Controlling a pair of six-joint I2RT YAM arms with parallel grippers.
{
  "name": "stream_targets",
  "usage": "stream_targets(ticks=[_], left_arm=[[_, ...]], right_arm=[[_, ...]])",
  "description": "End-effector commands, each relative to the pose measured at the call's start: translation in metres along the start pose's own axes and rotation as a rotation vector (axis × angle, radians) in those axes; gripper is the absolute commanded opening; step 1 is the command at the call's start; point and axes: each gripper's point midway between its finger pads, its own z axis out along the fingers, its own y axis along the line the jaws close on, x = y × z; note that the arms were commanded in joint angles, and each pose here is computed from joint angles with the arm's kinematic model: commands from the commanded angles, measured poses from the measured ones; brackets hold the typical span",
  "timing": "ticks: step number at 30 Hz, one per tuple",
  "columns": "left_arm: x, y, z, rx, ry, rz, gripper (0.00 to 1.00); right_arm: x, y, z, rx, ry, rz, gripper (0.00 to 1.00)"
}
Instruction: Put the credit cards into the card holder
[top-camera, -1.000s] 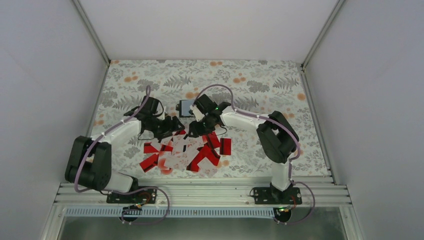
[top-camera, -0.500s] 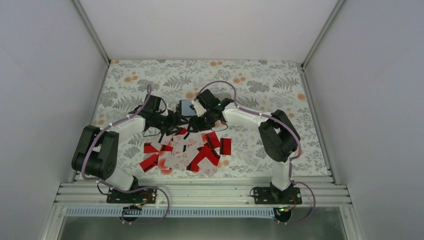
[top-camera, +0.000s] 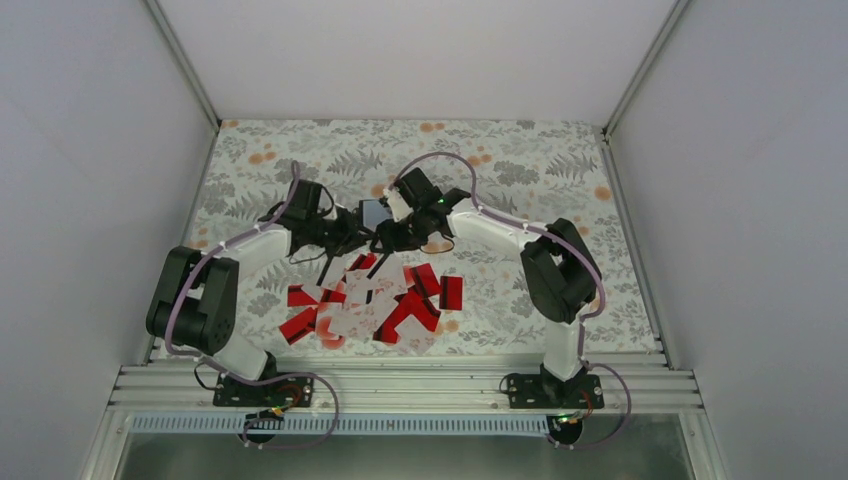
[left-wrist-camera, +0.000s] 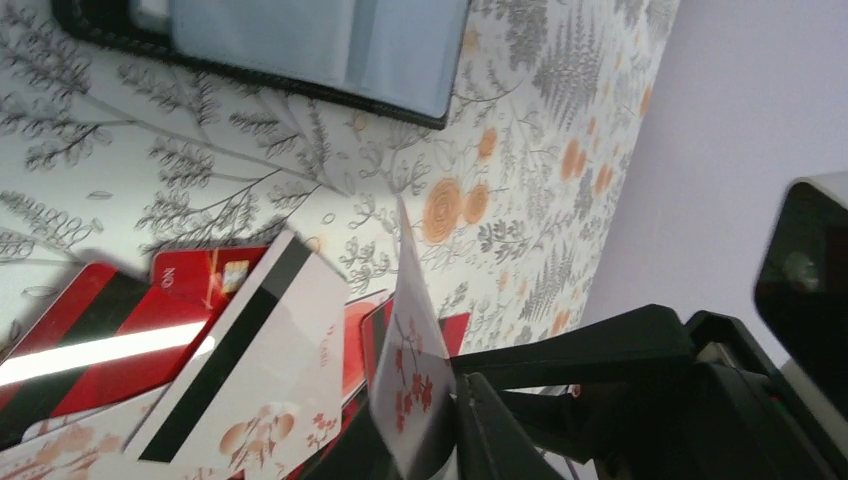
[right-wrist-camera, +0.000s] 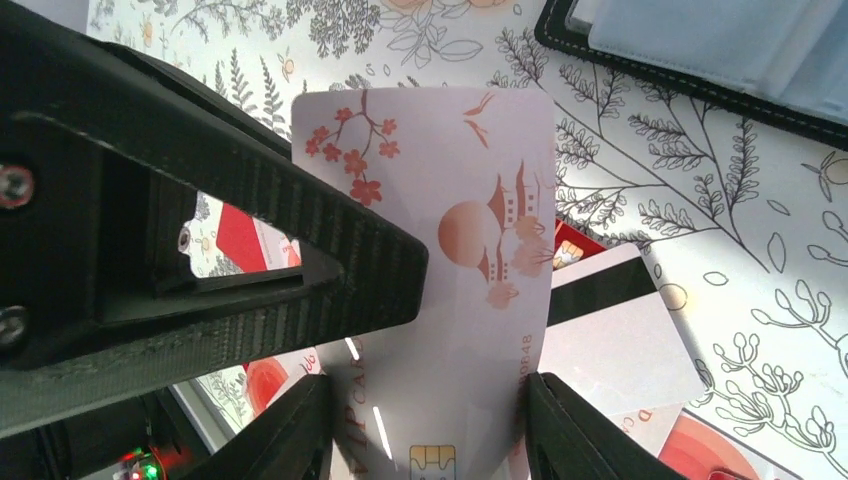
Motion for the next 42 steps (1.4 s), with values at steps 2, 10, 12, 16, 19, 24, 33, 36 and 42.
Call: stream_targets(ticks=[2, 10, 12, 16, 19, 24, 33, 36, 42], left_arm=[[-0.015, -0.013, 0.0, 0.021, -0.022, 0.01, 0.04], [-0.026, -0.032, -0.006, 0.02, -0.039, 0.079, 0.02], [-0.03, -0.046, -0.011, 0.044, -0.048, 0.157, 0.03], [-0.037, -0.08, -0.024, 0.083, -0.07, 0.338, 0.03], [-0.039, -0.107, -0.035, 0.116, -0.074, 0.472, 0.02], [-0.032, -0.138, -0.042, 0.215, -0.021, 0.604, 0.02], [-0.054, -0.124, -0.03, 0.089, -0.027, 0.619, 0.02], [-0.064, -0.11, -0.018, 0.06, -0.037, 0.586, 0.02], [-0.082, -0.089, 0.016, -0.025, -0.032, 0.541, 0.02]], right_arm=[[-0.019, 0.011, -0.008, -0.034, -0.044, -0.003, 0.46], [-0.036, 0.008, -0.038, -0.076, -0.102, 0.039, 0.81], [-0.045, 0.004, -0.056, -0.108, -0.137, 0.057, 0.84], [-0.059, 0.004, -0.097, -0.22, -0.19, 0.05, 0.86], [-0.066, 0.005, -0.13, -0.323, -0.221, 0.038, 0.87], [-0.074, 0.002, -0.171, -0.44, -0.265, 0.034, 0.87], [-0.09, -0.063, -0.169, -0.253, -0.291, 0.164, 0.85], [-0.094, -0.077, -0.157, -0.222, -0.273, 0.19, 0.82], [-0.102, -0.087, -0.142, -0.23, -0.253, 0.199, 0.78]])
